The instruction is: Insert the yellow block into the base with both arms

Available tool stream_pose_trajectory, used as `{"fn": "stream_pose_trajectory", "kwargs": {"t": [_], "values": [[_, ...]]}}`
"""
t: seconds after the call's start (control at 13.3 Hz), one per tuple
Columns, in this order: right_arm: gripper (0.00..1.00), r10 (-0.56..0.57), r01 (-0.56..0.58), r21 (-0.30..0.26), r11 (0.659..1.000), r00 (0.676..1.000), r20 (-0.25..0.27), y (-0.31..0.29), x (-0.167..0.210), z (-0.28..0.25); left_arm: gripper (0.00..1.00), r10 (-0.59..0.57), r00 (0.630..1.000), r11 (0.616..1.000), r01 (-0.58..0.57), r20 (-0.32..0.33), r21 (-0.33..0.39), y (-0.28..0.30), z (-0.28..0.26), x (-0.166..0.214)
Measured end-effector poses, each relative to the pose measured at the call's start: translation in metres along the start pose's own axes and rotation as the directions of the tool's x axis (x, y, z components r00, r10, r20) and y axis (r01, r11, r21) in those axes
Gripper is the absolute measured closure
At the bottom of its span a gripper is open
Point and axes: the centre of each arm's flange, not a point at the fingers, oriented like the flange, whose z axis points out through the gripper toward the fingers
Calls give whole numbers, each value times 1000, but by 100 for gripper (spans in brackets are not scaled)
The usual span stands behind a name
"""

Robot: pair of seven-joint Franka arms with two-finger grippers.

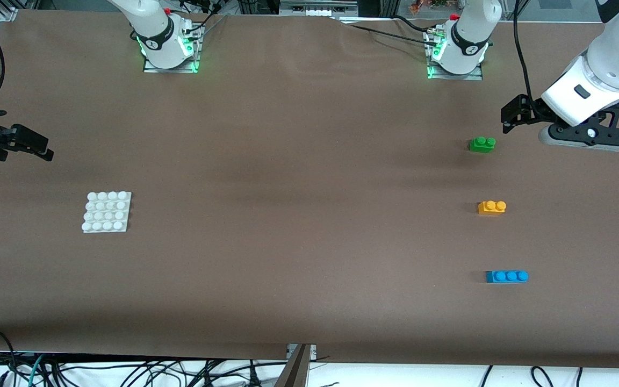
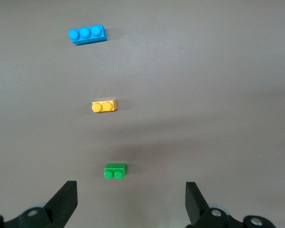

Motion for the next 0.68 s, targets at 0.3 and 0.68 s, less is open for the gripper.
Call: {"fn": "stream_pose_trajectory", "kwargs": {"t": [0.3,0.68], "values": [[0,0,0,0,1000,1000,0,0,0,0,0,2,1000,1000,-2,-1,0,1,0,0],[0,0,0,0,1000,1000,0,0,0,0,0,17,1000,1000,-17,-2,1,11,-1,-1]]}}
